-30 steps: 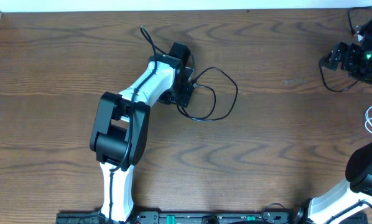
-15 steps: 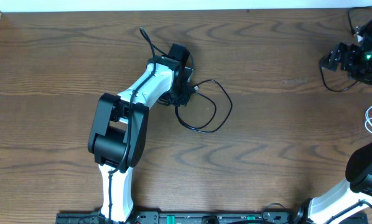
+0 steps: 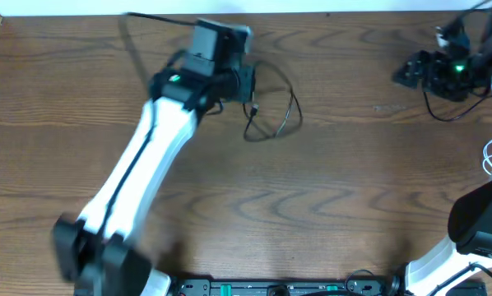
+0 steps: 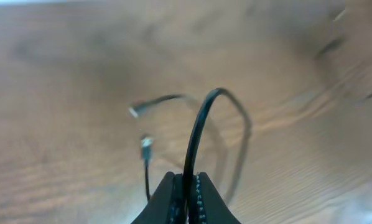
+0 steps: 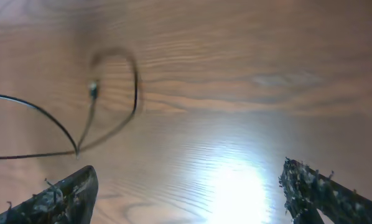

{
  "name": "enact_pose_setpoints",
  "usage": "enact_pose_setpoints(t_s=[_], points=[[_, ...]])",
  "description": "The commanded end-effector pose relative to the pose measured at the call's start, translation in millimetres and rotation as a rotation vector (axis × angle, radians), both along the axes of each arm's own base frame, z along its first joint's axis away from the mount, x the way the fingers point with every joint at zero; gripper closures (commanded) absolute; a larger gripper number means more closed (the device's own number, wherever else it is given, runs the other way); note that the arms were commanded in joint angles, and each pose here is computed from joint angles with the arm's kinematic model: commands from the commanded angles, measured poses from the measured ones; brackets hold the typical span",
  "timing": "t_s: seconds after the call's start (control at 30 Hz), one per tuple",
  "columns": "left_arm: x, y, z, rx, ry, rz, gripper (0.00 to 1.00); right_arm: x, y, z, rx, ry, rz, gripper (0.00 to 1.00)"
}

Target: Untangle cables

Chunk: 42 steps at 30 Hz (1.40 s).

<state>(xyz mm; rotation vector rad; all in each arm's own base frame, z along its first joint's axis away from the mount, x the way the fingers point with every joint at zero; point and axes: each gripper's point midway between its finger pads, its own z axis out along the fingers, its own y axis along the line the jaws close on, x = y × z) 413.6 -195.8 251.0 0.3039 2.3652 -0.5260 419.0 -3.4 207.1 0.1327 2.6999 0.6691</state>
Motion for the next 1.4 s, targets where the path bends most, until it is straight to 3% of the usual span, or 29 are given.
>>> enact_pose_setpoints(t_s=[0.0, 0.2, 0.37, 0.6, 0.87, 0.97, 1.0, 1.03, 1.1, 1.37], points=[[-10, -1, 28, -0.084, -0.021, 0.021, 0.92, 1, 42, 16, 0.075, -0.055, 0.108, 0.09], [-19, 2, 81, -0.142, -0.171, 0.016, 0.92, -2, 111, 43, 0.225, -0.206, 0.371, 0.08], [-29, 2, 91, -0.164, -0.177, 0.003, 0.92, -9, 154, 80, 0.388, -0.425, 0.605, 0.12], [-55, -25, 95, -0.278, -0.104, -0.170, 0.93, -14, 193, 87, 0.345, -0.598, 0.809, 0.12], [-84, -47, 103, -0.392, -0.035, -0.336, 0.93, -26, 231, 74, 0.238, -0.625, 0.936, 0.13], [-87, -48, 102, -0.399, -0.017, -0.348, 0.92, -28, 239, 76, 0.240, -0.641, 0.956, 0.31], [-88, -47, 101, -0.398, -0.011, -0.346, 0.93, -27, 240, 77, 0.239, -0.650, 0.957, 0.46], [-89, -47, 100, -0.397, -0.005, -0.345, 0.92, -25, 240, 78, 0.240, -0.652, 0.952, 0.67], [-90, -47, 98, -0.394, 0.004, -0.343, 0.92, -22, 240, 80, 0.243, -0.655, 0.934, 0.96], [-86, -43, 95, -0.373, 0.003, -0.315, 0.92, 21, 212, 119, 0.224, -0.675, 0.640, 0.99]])
